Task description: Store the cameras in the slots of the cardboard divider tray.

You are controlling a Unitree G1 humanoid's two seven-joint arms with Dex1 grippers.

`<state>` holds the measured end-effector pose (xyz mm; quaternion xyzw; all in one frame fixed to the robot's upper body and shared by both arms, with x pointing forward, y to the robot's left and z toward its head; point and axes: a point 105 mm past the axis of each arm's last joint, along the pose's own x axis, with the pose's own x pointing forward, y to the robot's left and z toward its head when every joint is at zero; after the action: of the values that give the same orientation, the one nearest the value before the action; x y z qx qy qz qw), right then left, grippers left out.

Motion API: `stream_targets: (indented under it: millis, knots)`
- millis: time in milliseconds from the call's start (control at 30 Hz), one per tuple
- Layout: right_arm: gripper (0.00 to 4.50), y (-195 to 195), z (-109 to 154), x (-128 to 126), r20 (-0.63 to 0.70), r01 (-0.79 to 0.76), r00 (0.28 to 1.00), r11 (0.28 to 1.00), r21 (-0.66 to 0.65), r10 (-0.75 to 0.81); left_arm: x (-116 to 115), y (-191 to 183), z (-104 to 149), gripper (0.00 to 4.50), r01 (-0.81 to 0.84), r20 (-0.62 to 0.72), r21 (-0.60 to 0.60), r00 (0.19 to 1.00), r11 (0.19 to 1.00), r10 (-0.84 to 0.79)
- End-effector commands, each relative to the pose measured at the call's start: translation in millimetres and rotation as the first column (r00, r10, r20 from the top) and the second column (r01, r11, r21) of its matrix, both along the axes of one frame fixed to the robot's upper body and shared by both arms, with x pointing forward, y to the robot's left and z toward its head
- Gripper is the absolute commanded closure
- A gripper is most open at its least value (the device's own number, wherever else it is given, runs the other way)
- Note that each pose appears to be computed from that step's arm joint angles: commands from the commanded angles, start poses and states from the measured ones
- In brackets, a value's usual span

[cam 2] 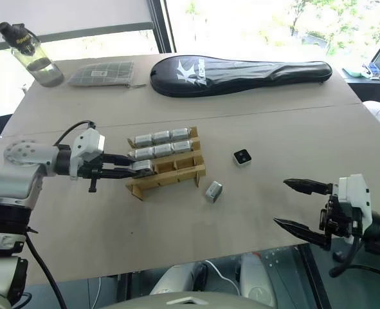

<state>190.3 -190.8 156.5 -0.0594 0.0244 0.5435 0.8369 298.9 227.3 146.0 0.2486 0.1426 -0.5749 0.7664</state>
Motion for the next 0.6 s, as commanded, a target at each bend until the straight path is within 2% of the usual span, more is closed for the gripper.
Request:
stream_targets:
  millis: [33, 100, 200, 233, 300, 367, 400, 600]
  knots:
    - [0.00, -0.6, 13.1, -1.4, 0.061, -0.001, 0.998, 1.000, -0.003, 0.001, -0.8, -2.6, 3.5, 3.79, 0.023, 0.041, 0.029, 0.999, 0.999, -0.024]
    - [0.00, -1.7, 14.0, -1.5, 0.062, 0.002, 0.998, 1.000, -0.004, -0.002, -1.8, -6.4, 1.5, 3.79, 0.029, 0.032, 0.019, 0.999, 0.999, -0.029]
    - [0.00, -2.2, 14.9, -2.3, 0.064, 0.003, 0.998, 1.000, -0.007, -0.003, -9.9, -10.7, 3.8, 3.79, 0.032, -0.052, -0.031, 0.998, 0.999, -0.033]
    - [0.00, -2.4, 15.0, -2.4, 0.063, 0.004, 0.998, 1.000, -0.008, -0.004, -11.9, -10.9, 4.9, 2.78, 0.037, -0.060, -0.031, 0.997, 0.999, -0.039]
    - [0.00, -3.3, 14.8, -2.4, 0.060, 0.007, 0.998, 1.000, -0.011, -0.006, -9.1, -10.9, 9.2, 1.89, 0.030, -0.013, -0.022, 0.999, 0.999, -0.030]
    - [0.00, -4.2, 14.2, -1.8, 0.055, 0.014, 0.998, 1.000, -0.016, -0.013, -9.0, -10.8, 16.8, 1.35, 0.025, 0.012, -0.021, 1.000, 0.999, -0.025]
    - [0.00, -4.2, 14.1, -1.4, 0.055, 0.016, 0.998, 1.000, -0.018, -0.015, -10.3, -11.2, 22.5, 0.83, 0.029, 0.021, -0.025, 0.999, 0.999, -0.028]
    - [0.00, 0.7, 11.2, 1.6, 0.044, 0.014, 0.999, 1.000, -0.015, -0.013, -14.5, -14.8, 63.5, 0.83, -0.009, 0.115, -0.119, 0.993, 0.993, 0.022]
